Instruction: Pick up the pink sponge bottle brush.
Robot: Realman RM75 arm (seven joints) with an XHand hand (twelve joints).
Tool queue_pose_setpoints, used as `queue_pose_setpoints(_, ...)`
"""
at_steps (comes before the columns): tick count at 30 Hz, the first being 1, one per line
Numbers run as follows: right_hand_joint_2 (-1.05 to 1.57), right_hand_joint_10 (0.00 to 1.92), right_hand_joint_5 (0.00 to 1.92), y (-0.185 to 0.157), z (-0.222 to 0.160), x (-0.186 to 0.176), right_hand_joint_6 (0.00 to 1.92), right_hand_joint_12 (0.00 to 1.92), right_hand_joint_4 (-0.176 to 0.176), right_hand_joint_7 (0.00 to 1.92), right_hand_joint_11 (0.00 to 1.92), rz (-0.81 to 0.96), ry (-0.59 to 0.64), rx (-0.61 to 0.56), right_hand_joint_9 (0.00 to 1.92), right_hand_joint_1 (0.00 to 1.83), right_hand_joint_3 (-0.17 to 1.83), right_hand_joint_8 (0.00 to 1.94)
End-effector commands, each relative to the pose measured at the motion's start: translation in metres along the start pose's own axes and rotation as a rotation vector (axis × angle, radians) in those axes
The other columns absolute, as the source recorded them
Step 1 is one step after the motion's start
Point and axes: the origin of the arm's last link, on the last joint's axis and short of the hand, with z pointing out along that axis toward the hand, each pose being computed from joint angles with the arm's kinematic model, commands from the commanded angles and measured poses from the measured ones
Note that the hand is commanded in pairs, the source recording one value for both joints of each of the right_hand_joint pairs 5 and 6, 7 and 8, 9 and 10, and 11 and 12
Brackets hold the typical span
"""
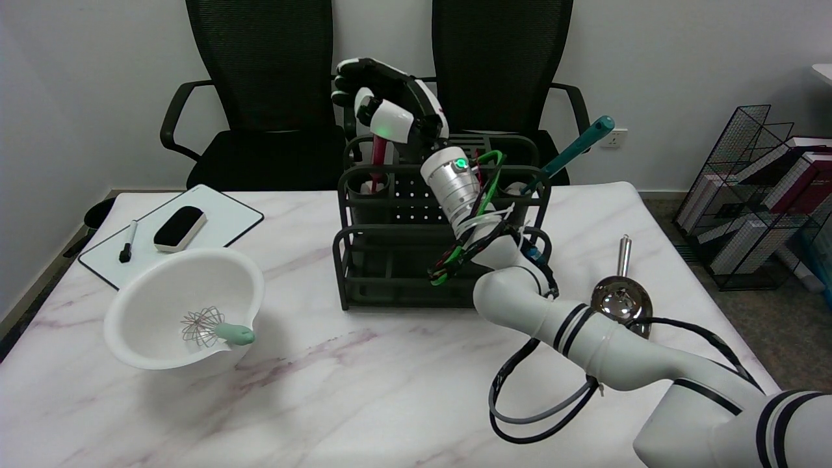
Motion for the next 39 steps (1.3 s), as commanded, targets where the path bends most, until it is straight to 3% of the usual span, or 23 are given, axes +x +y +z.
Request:
queue_pose_setpoints(1, 0.72, 0.96, 1.14, -0.007, 0.014, -0.001, 1.14, 0.92, 0.0, 1.22, 0.92, -0.01, -0.017, -0.01, 0.96, 1.16, 1.2, 1.22)
queue_pose_setpoints(5, 0.35, 0.97, 1.09, -0.006, 0.013, -0.002, 1.09, 0.93, 0.0, 1.2, 0.93, -0.021, -0.025, -0.015, 0.97, 1.17, 1.25, 1.2)
queue_pose_setpoints(7, 0.17, 0.83, 0.9, -0.005, 0.012, -0.003, 0.9, 0.75, 0.0, 0.94, 0.75, -0.023, -0.029, -0.019, 0.83, 1.18, 1.3, 0.94)
queue_pose_setpoints(9, 0.09, 0.7, 0.81, -0.003, 0.01, -0.002, 0.81, 0.61, 0.0, 0.75, 0.61, -0.024, -0.026, -0.025, 0.7, 1.17, 1.31, 0.75)
queue_pose_setpoints(14, 0.02, 0.59, 0.69, 0.0, 0.008, -0.001, 0.69, 0.5, 0.0, 0.62, 0.5, -0.026, -0.024, -0.033, 0.59, 1.16, 1.3, 0.62)
queue_pose_setpoints(21, -0.13, 0.49, 0.4, 0.009, 0.0, -0.003, 0.4, 0.43, 0.0, 0.53, 0.43, -0.049, -0.041, -0.055, 0.49, 1.15, 1.27, 0.53)
queue_pose_setpoints(39, -0.08, 0.46, 0.28, 0.025, -0.016, 0.003, 0.28, 0.39, 0.0, 0.48, 0.39, -0.096, -0.031, -0.104, 0.46, 1.16, 1.18, 0.48)
